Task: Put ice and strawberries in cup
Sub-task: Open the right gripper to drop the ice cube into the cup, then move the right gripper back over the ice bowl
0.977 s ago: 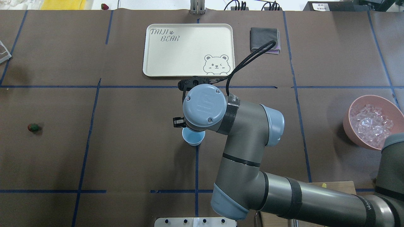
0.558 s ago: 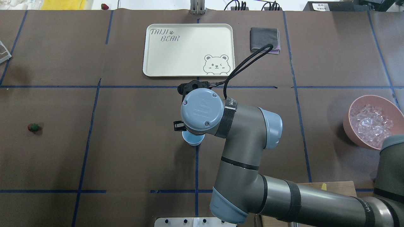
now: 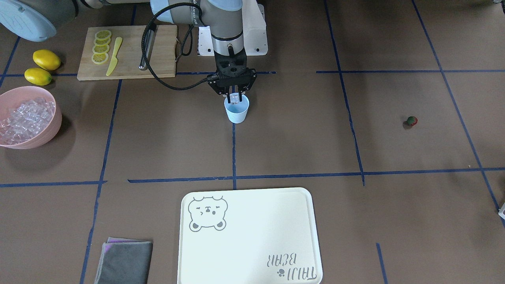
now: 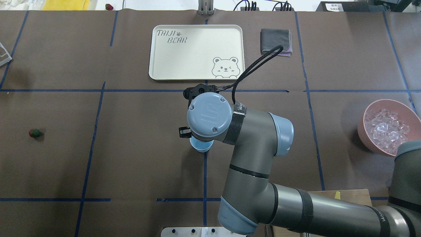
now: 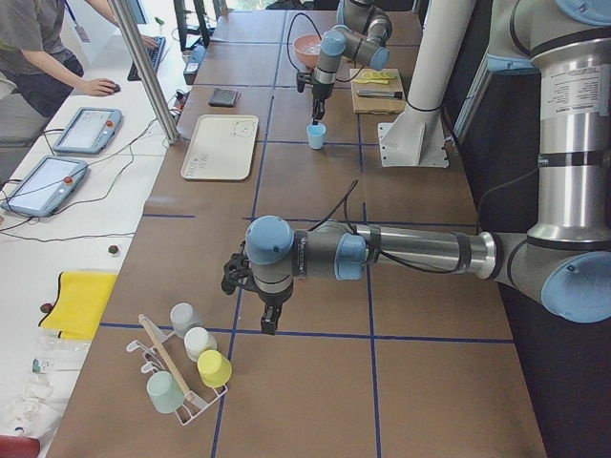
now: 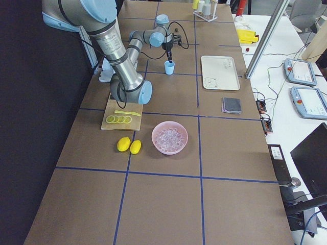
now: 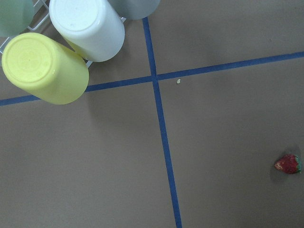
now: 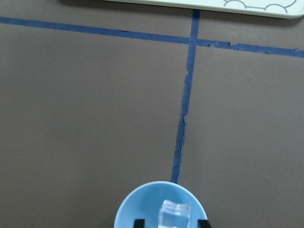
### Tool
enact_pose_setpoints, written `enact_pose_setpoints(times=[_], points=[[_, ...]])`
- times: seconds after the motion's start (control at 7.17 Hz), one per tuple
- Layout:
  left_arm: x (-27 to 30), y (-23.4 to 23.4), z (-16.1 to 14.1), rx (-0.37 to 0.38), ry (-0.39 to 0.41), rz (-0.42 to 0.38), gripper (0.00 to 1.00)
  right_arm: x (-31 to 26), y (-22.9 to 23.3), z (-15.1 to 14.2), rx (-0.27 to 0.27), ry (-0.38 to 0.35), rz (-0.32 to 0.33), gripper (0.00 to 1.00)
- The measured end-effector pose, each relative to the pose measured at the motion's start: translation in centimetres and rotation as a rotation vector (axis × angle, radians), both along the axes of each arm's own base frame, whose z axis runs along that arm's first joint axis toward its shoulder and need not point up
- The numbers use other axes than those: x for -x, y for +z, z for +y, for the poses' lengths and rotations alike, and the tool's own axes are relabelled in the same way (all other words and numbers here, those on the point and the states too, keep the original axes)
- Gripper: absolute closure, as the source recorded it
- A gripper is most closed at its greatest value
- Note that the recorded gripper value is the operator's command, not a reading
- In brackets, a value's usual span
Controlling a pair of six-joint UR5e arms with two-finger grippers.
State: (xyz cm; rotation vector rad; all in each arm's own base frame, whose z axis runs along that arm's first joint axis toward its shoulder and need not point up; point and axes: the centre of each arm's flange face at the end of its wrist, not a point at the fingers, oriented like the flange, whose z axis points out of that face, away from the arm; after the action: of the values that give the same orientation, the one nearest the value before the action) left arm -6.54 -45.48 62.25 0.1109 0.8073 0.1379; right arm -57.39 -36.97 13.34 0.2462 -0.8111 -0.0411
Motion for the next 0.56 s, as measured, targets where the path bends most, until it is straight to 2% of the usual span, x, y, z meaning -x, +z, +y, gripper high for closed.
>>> enact_pose_setpoints(times=[0.56], points=[[0.00, 0.02, 0.01, 0.001, 0.000, 0.000, 0.00, -0.79, -0.41, -0.08, 0.002, 0.002, -0.013, 0.00]])
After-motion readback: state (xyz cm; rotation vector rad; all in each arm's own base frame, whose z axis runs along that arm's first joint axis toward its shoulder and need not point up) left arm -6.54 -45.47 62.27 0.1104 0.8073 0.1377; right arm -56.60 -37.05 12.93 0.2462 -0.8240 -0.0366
